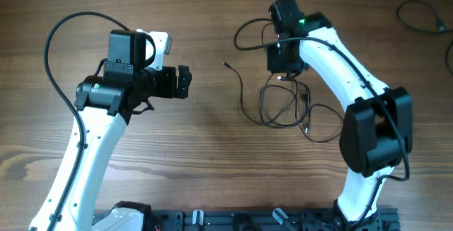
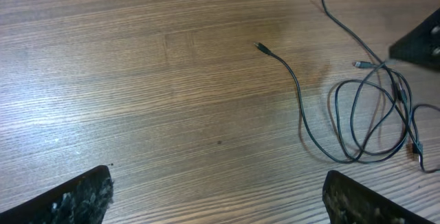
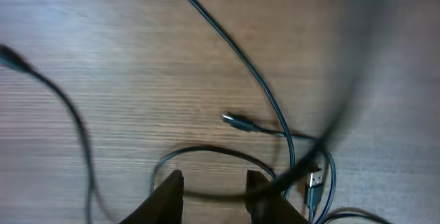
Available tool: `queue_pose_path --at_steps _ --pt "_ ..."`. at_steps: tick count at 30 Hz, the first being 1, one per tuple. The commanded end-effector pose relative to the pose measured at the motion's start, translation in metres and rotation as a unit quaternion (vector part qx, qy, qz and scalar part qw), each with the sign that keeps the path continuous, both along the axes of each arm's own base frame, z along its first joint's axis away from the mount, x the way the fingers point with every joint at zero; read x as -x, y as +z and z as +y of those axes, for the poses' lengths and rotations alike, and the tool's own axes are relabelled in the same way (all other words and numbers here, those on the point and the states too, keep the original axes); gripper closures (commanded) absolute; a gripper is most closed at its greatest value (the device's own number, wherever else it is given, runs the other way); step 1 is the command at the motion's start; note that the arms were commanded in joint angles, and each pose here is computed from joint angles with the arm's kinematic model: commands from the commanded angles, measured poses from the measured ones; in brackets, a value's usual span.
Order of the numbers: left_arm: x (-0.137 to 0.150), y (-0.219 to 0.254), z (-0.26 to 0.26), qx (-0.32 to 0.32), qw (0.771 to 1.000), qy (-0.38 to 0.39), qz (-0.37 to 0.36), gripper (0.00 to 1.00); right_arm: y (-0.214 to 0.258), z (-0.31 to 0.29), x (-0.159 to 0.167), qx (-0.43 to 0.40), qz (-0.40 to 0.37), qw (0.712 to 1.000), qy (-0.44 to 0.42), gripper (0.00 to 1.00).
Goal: Untangle cables
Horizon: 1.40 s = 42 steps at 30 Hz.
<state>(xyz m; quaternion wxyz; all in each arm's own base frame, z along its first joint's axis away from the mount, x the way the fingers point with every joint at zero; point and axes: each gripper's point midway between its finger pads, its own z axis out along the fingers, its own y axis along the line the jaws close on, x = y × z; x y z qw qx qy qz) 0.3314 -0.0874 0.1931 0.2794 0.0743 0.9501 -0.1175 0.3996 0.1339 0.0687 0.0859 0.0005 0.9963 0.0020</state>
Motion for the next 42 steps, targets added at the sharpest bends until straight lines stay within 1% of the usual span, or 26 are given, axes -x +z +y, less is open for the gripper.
queue_pose_path --at_steps 1,4,7,10,12,16,18,19,20,22,23,27,31,33,36,37,42 --pt "0.002 0.004 -0.003 0.003 1.0 -0.013 -0.007 0.0 -0.024 -0.017 0.014 0.034 0.022 0.997 -0.065 0.59" --pt "0.002 0.004 -0.003 0.003 1.0 -0.013 -0.007 0.0 -0.046 -0.03 0.035 0.056 0.047 0.991 -0.109 0.58" --pt "0.002 0.004 -0.003 0.003 1.0 -0.013 -0.007 0.0 -0.054 -0.039 0.045 0.077 0.055 0.987 -0.132 0.54" --pt "0.002 0.004 -0.003 0.003 1.0 -0.013 -0.007 0.0 -0.054 -0.041 0.045 0.081 0.052 0.984 -0.148 0.53" --pt "0.002 0.004 -0.003 0.003 1.0 -0.013 -0.007 0.0 -0.054 -0.042 0.045 0.082 0.05 0.984 -0.152 0.46" --pt "0.002 0.004 -0.003 0.002 1.0 -0.013 -0.006 0.0 -0.058 -0.046 0.046 0.09 0.047 0.981 -0.165 0.45" --pt "0.002 0.004 -0.003 0.002 1.0 -0.013 -0.007 0.0 -0.059 -0.041 0.043 0.077 0.044 0.982 -0.165 0.45" --pt "0.002 0.004 -0.003 0.002 1.0 -0.013 -0.007 0.0 -0.061 -0.033 0.04 0.055 0.045 0.985 -0.16 0.42" --pt "0.002 0.004 -0.003 0.002 1.0 -0.013 -0.006 0.0 -0.062 -0.025 0.038 0.034 0.045 0.986 -0.158 0.42" --pt "0.002 0.004 -0.003 0.002 1.0 -0.014 -0.006 0.0 -0.064 -0.017 0.037 0.012 0.05 0.986 -0.156 0.42" --pt "0.002 0.004 -0.003 0.002 1.0 -0.013 -0.006 0.0 -0.066 -0.015 0.037 0.006 0.05 0.986 -0.157 0.4" --pt "0.002 0.004 -0.003 0.002 1.0 -0.014 -0.007 0.0 -0.081 -0.022 0.048 0.017 0.056 0.983 -0.175 0.37" --pt "0.002 0.004 -0.003 0.002 1.0 -0.014 -0.007 0.0 -0.082 -0.029 0.046 0.029 0.046 0.982 -0.181 0.33" --pt "0.003 0.003 -0.003 0.002 1.0 -0.014 -0.003 0.0 -0.082 -0.024 0.037 0.018 0.03 0.986 -0.166 0.33" --pt "0.003 0.003 -0.003 0.002 1.0 -0.014 -0.003 0.0 -0.081 -0.002 0.024 -0.038 0.018 0.992 -0.119 0.33" --pt "0.003 0.003 -0.003 0.002 1.0 -0.014 -0.003 0.0 -0.079 0.01 0.019 -0.069 0.015 0.992 -0.102 0.33" --pt "0.003 0.003 -0.003 0.002 1.0 -0.014 -0.003 0.0 -0.059 0.019 0.003 -0.083 -0.017 0.995 -0.053 0.33"
